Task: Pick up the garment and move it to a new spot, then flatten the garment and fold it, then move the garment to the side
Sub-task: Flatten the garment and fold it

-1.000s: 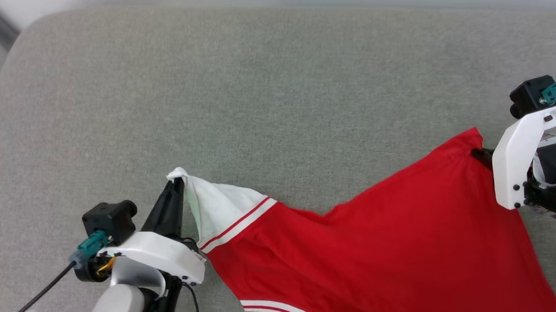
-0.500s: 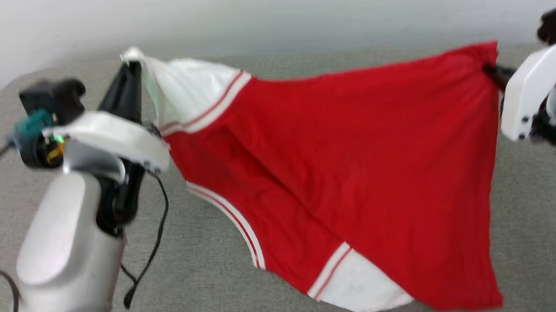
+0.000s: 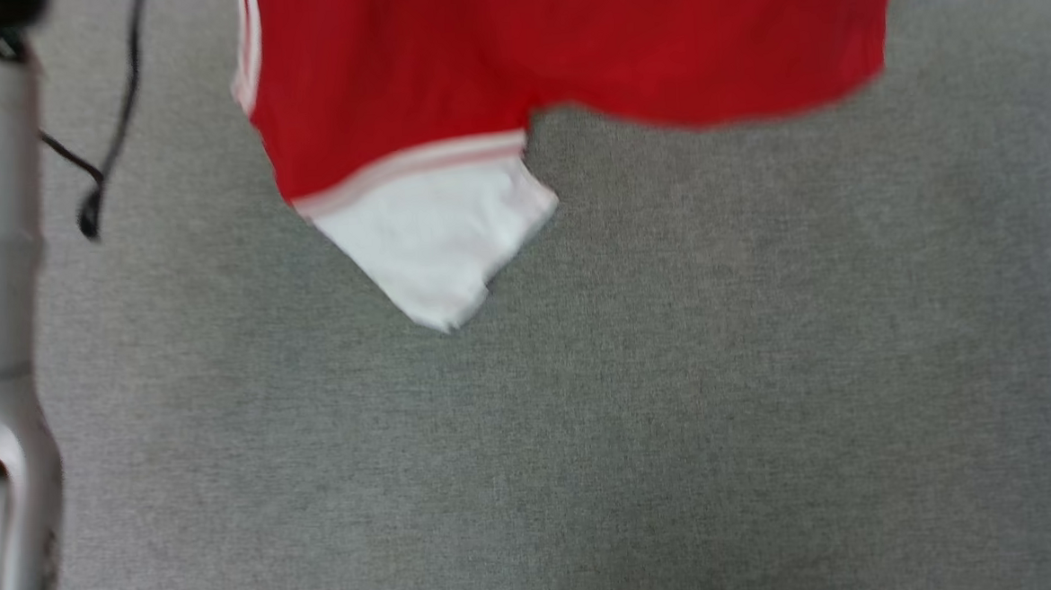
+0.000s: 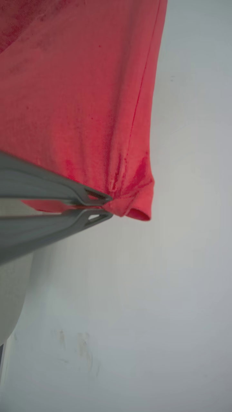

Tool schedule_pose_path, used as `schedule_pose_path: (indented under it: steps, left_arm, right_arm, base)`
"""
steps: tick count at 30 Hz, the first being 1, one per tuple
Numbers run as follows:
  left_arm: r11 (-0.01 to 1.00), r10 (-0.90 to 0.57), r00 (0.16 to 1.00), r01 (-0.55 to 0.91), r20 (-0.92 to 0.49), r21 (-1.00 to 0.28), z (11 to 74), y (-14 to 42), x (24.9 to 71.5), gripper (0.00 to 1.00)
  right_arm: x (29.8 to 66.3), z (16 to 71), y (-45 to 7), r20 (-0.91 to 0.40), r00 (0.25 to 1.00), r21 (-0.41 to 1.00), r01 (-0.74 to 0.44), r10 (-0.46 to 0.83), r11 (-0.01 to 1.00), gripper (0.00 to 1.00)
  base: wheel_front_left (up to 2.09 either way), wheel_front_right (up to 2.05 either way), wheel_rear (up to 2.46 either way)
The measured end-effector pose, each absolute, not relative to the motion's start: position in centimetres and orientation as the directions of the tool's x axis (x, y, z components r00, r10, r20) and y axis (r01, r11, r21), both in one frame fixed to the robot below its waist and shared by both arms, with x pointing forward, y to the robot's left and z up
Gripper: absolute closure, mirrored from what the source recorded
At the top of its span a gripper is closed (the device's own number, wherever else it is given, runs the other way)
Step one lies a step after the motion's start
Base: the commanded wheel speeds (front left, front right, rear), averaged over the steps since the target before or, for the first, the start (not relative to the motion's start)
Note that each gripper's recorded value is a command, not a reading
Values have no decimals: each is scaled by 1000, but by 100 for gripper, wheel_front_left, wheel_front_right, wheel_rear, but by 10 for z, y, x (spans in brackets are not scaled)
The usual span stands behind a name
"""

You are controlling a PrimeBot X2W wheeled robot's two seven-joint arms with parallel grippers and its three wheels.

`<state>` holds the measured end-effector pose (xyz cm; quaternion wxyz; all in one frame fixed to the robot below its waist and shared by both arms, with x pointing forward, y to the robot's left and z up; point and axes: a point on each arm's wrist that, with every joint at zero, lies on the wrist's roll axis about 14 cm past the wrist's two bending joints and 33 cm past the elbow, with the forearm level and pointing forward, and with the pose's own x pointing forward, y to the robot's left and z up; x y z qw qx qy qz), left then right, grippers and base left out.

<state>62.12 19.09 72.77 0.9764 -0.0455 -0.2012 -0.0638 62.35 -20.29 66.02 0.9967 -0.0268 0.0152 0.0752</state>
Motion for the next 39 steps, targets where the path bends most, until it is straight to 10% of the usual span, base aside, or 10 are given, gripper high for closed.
schedule_pose_path:
  steps: [12, 24, 39]
  left_arm:
    - [992, -112, 862, 123, 495, 11, 743, 191, 700, 100]
    - [991, -103, 950, 122, 295, -46, 612, 187, 745, 100]
    - [978, -54, 995, 36, -85, -205, 488, 213, 662, 100]
  right_arm:
    - [701, 673, -203, 131, 981, -125, -126, 142, 984, 100]
    - [747, 552, -187, -90, 981, -96, -181, 172, 979, 100]
    - [666, 457, -177, -311, 923, 39, -224, 225, 974, 100]
  base:
    - [0, 0, 0]
    - [0, 0, 0]
    - [0, 0, 0]
